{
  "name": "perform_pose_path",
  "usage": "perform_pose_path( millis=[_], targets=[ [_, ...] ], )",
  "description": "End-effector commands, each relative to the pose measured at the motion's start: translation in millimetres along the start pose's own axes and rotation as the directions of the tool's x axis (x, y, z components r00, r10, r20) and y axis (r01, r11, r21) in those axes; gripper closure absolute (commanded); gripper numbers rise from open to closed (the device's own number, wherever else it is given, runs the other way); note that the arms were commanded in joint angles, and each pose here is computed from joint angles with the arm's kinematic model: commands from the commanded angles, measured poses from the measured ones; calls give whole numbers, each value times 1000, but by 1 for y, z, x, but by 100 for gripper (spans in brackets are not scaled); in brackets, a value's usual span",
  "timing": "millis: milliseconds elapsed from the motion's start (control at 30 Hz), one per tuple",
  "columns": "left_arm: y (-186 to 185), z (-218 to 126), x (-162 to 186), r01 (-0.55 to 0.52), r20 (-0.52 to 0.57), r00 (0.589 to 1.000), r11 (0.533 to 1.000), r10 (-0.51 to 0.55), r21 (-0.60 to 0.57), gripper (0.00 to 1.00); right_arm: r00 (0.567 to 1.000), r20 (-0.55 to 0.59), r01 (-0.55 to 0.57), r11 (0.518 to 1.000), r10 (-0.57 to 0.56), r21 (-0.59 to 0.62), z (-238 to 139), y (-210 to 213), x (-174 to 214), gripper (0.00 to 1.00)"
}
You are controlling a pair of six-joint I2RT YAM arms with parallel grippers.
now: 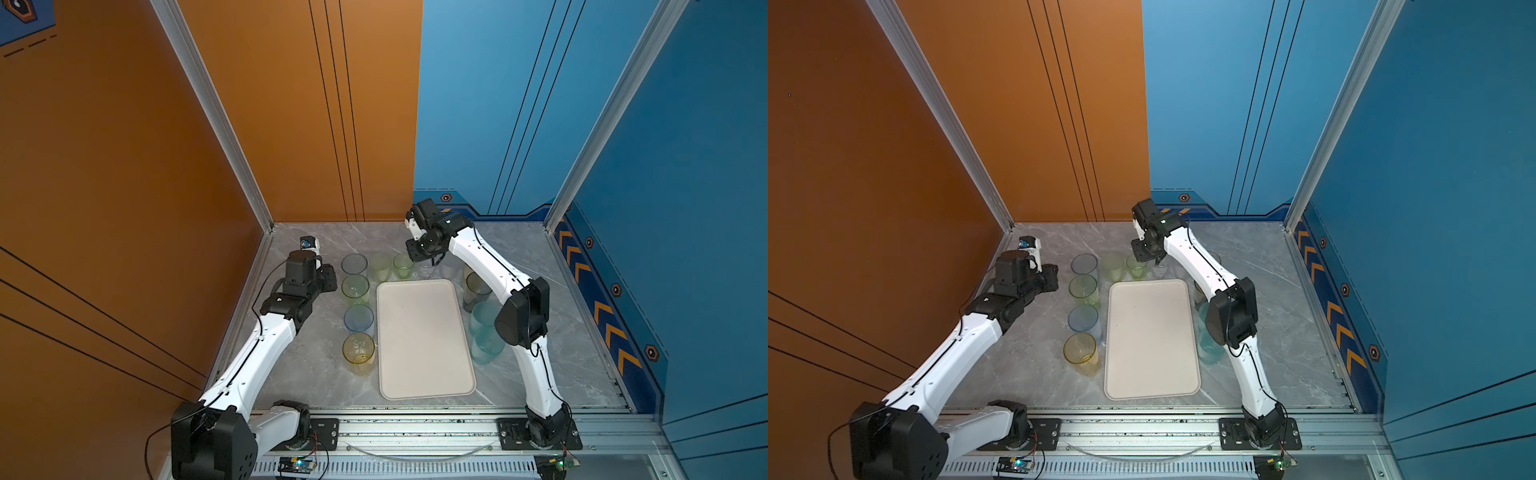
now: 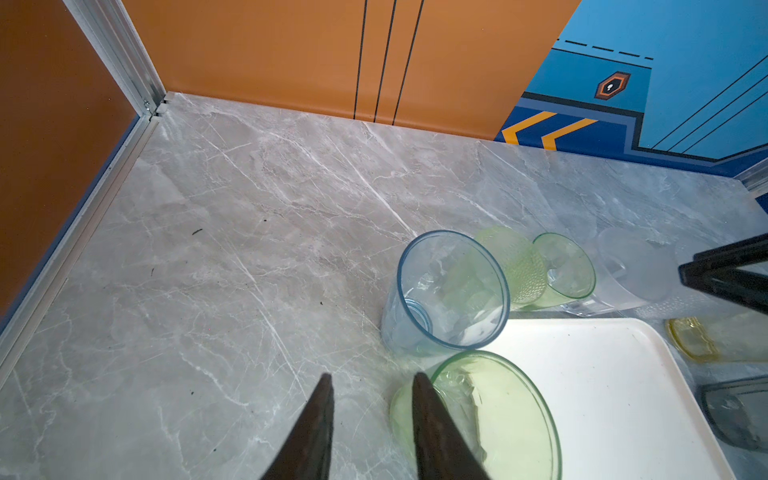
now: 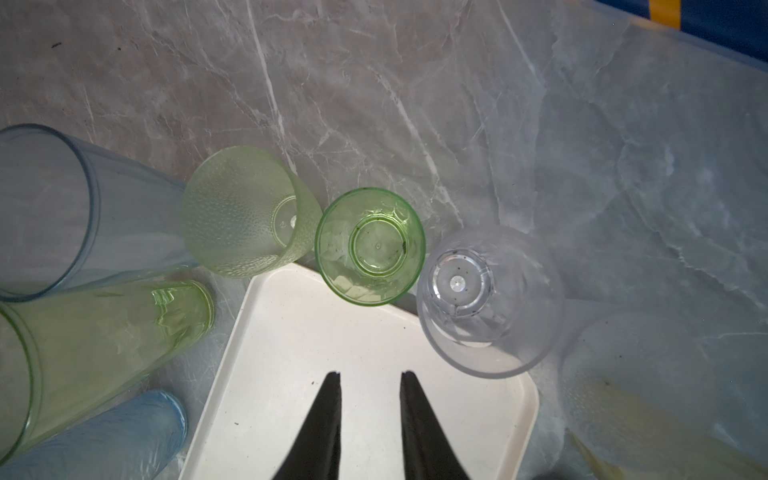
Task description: Place the glasses into the tray
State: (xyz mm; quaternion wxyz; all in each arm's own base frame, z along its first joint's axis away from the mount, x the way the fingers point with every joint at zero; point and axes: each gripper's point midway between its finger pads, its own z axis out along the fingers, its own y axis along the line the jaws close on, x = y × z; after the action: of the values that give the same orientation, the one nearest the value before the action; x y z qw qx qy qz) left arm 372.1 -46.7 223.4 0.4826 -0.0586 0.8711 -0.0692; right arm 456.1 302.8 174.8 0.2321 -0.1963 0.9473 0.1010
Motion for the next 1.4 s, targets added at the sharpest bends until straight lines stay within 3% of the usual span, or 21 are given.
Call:
perform_pose_path(
  millis=[0,400,1367],
  targets=[
    [0,1,-3,5,3,1000,1000,-5,17,67,998,-55,-31,999,33,26,2,2,14,75],
    [8,1,-2,15,1,1000,1000,-15,15,67,985,-119,-120,992,125,49,28,2,39,74],
    [15,-2,-1,23,8,1000,1000,-23,12,67,954,-56,-293,956,293,13,68,-1,24,65]
  ],
)
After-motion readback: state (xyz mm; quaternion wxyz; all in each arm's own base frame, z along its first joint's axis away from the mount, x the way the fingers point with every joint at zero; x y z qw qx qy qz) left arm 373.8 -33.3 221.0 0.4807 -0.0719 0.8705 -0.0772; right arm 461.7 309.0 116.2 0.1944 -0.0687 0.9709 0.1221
